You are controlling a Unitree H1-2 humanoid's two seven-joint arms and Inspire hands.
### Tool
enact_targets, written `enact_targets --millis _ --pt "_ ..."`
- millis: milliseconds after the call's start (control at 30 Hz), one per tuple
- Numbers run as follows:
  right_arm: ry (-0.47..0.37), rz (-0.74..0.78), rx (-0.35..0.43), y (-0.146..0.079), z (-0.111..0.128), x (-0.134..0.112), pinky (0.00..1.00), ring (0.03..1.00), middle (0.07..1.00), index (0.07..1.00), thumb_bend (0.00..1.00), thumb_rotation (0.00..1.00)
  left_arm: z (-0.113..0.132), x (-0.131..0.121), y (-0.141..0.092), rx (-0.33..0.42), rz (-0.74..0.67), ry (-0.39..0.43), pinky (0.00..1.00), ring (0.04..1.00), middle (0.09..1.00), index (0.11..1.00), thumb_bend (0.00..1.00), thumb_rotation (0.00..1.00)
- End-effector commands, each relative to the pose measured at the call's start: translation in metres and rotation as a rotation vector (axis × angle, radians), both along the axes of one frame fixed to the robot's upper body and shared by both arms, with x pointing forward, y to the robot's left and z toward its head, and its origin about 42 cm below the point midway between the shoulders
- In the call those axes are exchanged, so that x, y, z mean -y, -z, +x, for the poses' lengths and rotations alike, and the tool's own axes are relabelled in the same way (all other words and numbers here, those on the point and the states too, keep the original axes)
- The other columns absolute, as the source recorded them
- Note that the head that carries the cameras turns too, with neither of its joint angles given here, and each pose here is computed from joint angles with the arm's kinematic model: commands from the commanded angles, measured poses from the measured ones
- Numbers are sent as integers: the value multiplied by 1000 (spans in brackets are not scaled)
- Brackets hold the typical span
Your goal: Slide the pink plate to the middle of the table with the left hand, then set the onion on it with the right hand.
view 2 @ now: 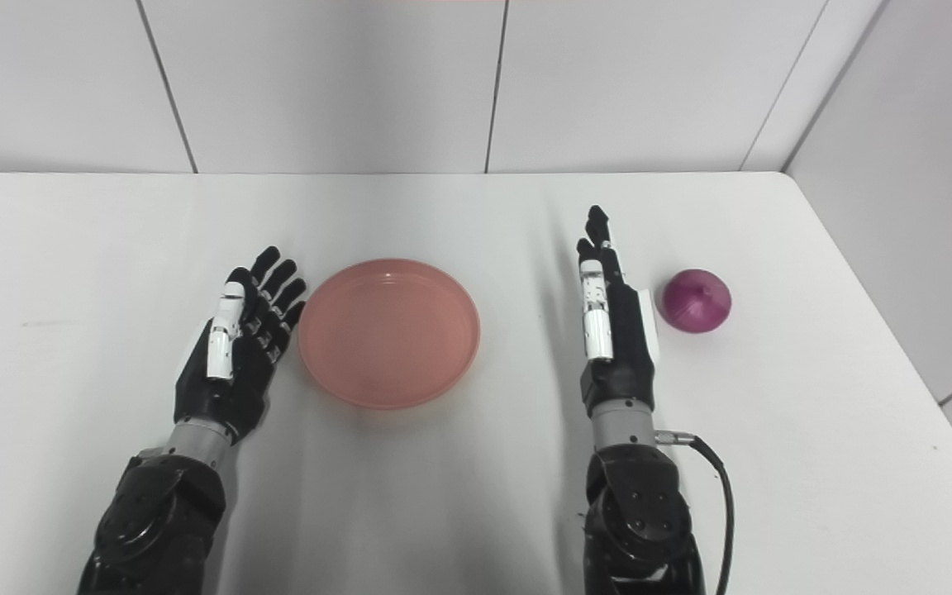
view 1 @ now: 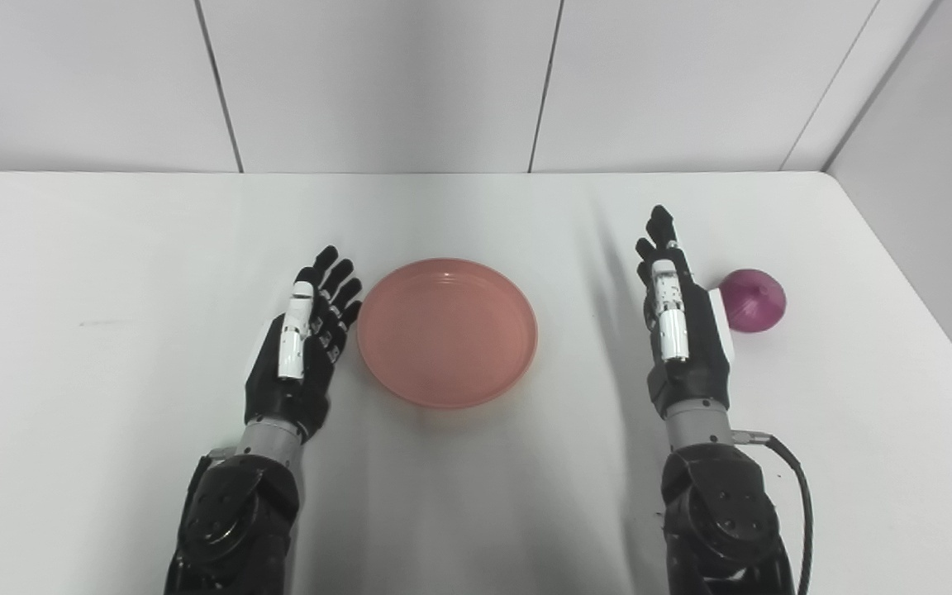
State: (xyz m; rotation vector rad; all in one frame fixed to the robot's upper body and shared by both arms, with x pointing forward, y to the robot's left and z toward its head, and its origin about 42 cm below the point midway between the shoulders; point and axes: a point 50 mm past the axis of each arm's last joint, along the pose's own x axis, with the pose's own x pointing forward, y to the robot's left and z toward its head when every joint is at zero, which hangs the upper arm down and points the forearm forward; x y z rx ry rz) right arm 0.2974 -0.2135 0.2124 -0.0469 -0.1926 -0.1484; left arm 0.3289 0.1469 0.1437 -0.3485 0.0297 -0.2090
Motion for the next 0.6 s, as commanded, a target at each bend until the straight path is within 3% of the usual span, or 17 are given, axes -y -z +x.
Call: enact_targets --millis 0,67,300,567 --pt "14 -58 60 -20 4 2 966 950 965 968 514 945 -1 1 3 -2 -12 6 965 962 963 940 407 1000" --pt "21 -91 69 -25 5 4 951 947 963 966 538 918 0 1 3 -3 -11 7 963 961 962 938 408 1000" --pt "55 -210 93 -38 7 17 935 943 977 972 466 763 0 0 5 -7 -8 3 952 953 955 936 402 1000" --pt "149 -404 117 -48 10 39 866 945 961 944 561 718 2 -3 8 -7 -10 2 949 951 954 935 409 1000"
